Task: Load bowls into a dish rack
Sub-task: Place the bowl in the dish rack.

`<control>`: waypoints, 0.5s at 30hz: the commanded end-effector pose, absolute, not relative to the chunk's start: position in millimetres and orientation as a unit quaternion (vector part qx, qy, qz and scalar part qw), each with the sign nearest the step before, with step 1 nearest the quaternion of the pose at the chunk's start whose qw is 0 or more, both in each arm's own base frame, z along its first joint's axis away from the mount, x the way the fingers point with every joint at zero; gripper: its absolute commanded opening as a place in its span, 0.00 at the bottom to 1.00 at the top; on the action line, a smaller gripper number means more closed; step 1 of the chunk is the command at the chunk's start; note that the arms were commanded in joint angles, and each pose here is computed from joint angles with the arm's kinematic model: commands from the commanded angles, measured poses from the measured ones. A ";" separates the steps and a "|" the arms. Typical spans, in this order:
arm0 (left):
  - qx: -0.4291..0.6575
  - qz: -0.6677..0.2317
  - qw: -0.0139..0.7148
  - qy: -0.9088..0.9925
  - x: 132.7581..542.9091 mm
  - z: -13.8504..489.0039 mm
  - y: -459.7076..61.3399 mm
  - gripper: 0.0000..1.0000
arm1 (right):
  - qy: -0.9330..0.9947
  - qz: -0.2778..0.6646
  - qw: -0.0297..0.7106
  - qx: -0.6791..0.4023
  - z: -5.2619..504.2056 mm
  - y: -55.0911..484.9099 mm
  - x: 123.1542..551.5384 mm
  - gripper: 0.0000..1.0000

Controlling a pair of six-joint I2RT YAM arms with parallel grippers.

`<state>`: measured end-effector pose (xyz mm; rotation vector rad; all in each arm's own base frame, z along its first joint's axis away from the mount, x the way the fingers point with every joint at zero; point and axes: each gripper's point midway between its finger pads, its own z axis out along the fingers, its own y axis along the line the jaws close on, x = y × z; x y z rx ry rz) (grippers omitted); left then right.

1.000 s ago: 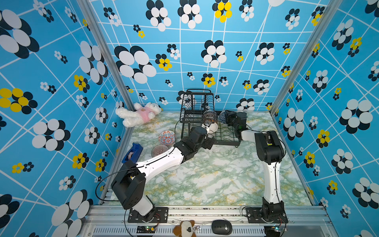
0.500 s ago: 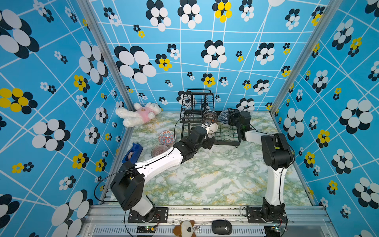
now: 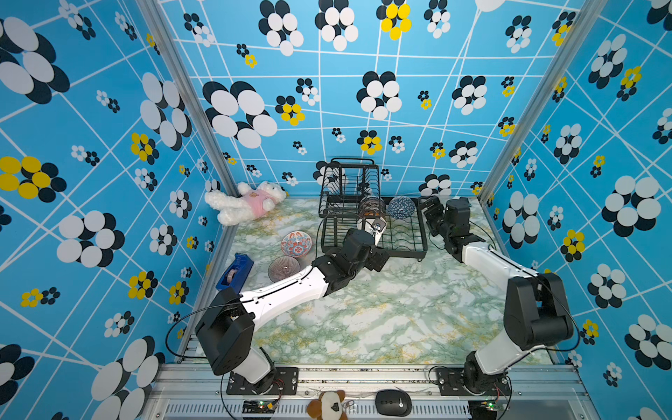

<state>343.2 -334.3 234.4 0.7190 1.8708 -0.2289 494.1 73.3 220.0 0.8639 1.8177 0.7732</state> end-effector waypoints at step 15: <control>0.383 -0.137 0.527 0.746 295.9 227.8 -471.5 0.99 | 0.824 -0.077 0.359 0.431 110.0 -136.5 353.3 0.99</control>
